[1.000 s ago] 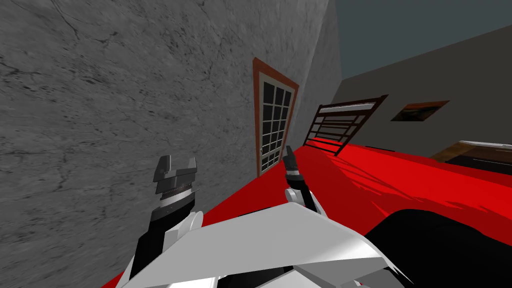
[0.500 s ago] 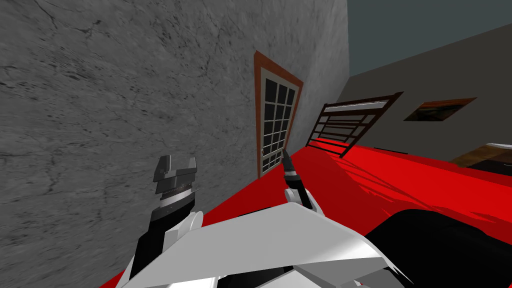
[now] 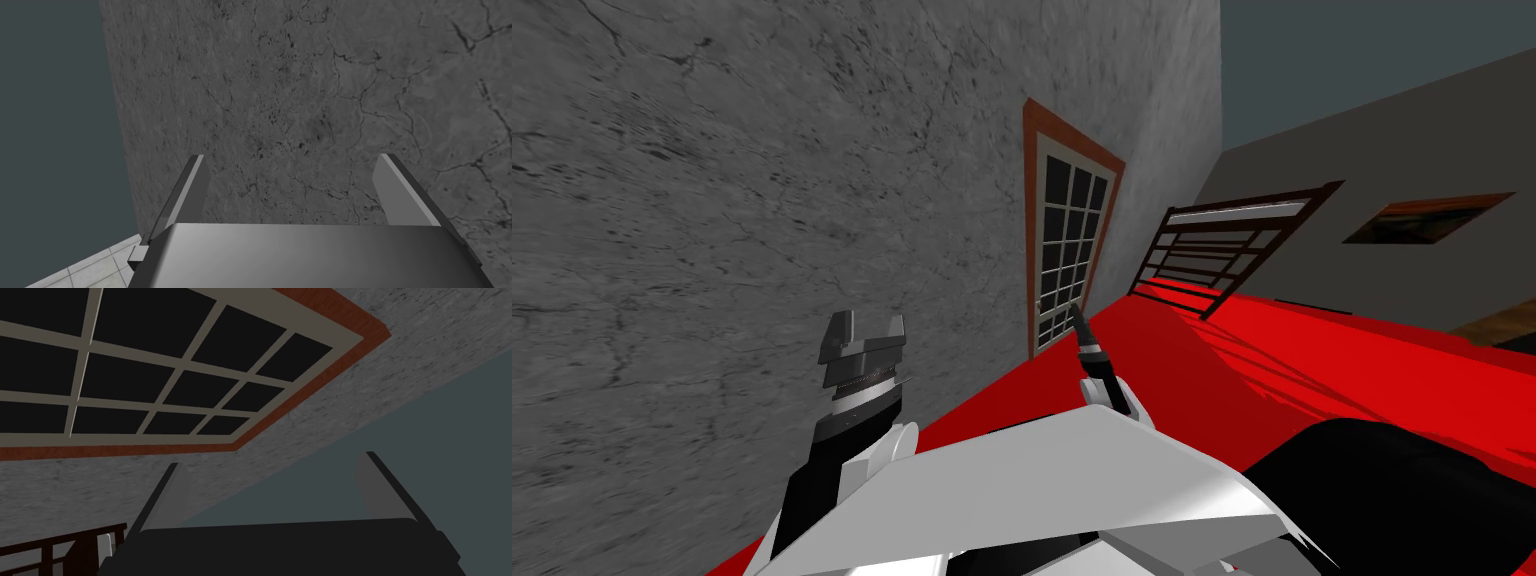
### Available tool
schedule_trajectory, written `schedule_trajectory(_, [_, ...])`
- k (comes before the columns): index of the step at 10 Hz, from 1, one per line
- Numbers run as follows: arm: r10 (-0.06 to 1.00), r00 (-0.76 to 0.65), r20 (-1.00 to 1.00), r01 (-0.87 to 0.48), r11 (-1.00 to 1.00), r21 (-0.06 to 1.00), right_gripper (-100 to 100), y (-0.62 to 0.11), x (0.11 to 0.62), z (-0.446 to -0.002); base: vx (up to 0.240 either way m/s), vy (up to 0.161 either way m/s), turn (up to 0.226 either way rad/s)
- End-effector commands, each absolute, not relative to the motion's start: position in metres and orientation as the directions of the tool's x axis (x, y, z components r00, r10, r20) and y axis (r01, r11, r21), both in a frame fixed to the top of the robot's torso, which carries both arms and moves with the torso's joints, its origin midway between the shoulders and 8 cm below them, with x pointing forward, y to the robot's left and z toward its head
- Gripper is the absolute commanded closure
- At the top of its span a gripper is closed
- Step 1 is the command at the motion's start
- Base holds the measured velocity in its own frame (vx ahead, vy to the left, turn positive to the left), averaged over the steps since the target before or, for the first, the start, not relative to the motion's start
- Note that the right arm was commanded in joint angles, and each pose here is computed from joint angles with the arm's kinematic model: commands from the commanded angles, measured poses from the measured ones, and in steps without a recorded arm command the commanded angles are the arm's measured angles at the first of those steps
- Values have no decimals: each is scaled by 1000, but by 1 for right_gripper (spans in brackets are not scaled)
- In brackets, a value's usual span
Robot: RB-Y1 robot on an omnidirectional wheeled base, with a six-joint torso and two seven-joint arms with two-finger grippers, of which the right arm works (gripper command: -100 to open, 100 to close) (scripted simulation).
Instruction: Pull the door open
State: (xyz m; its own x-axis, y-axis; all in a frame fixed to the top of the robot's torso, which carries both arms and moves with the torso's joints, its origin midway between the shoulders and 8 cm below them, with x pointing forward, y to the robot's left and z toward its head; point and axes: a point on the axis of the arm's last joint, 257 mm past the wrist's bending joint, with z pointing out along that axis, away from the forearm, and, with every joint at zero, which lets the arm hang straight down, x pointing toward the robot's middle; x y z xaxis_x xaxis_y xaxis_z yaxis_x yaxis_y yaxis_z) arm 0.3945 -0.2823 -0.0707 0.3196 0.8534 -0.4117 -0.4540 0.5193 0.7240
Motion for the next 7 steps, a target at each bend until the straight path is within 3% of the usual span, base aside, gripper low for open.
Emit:
schedule_trajectory(1, [828, 326, -457, -428, 560, 709, -100, -283, 399, -85, 64, -34, 51])
schedule_trajectory(7, [751, 325, -575, -353, 660, 663, -100, -286, 411, -127, 55, -27, 45])
